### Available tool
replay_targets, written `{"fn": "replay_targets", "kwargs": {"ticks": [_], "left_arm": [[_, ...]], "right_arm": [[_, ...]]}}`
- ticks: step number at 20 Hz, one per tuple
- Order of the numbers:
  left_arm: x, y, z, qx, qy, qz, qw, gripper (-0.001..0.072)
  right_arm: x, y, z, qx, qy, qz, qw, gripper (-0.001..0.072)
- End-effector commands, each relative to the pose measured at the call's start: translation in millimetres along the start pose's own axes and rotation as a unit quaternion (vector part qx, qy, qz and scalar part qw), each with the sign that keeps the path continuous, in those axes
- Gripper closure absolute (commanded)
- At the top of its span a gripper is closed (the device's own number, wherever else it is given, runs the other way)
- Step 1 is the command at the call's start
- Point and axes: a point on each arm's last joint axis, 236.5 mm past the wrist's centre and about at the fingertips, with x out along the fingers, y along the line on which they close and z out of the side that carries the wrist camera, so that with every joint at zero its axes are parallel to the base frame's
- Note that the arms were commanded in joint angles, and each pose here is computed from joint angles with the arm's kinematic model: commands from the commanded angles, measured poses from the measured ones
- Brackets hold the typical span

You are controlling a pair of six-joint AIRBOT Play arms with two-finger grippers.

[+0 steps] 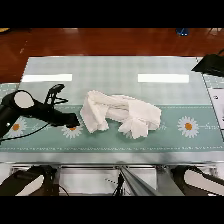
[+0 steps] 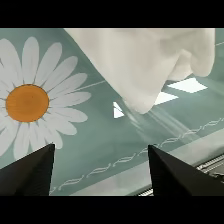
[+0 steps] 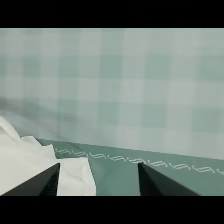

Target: Fold the shirts.

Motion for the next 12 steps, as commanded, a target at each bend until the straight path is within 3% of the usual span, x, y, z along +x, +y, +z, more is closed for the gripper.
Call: {"fn": "replay_targets", "kwargs": {"ticks": [1,5,9,10,11,12], "left_arm": [[20.7,-5.4,3.5,-0.073,-0.023,-0.085,0.993,-0.0006],[46.5,-18.1,20.7,-0.105,-0.026,-0.136,0.985,-0.0006],[81.7,-18.9,25.0,-0.134,-0.008,-0.141,0.981,0.0001],[89.3,-19.4,25.3,-0.142,-0.001,-0.143,0.98,0.0094],[95.0,-18.8,27.3,-0.148,0.002,-0.142,0.979,0.0247],[97.7,-18.5,31.3,-0.154,0.002,-0.145,0.977,0.0451]], "right_arm": [[4.9,-14.5,-5.5,0.045,-0.018,0.052,0.997,0.014],[14.5,-17.3,-14.1,0.051,-0.009,0.057,0.997,0.014],[14.5,-17.1,-14.2,0.05,-0.009,0.057,0.997,0.014],[14.5,-17.0,-14.5,0.051,-0.008,0.057,0.997,0.0141],[14.4,-16.4,-15.6,0.05,-0.006,0.058,0.997,0.014],[14.4,-15.7,-17.5,0.05,-0.001,0.06,0.997,0.0141]]}}
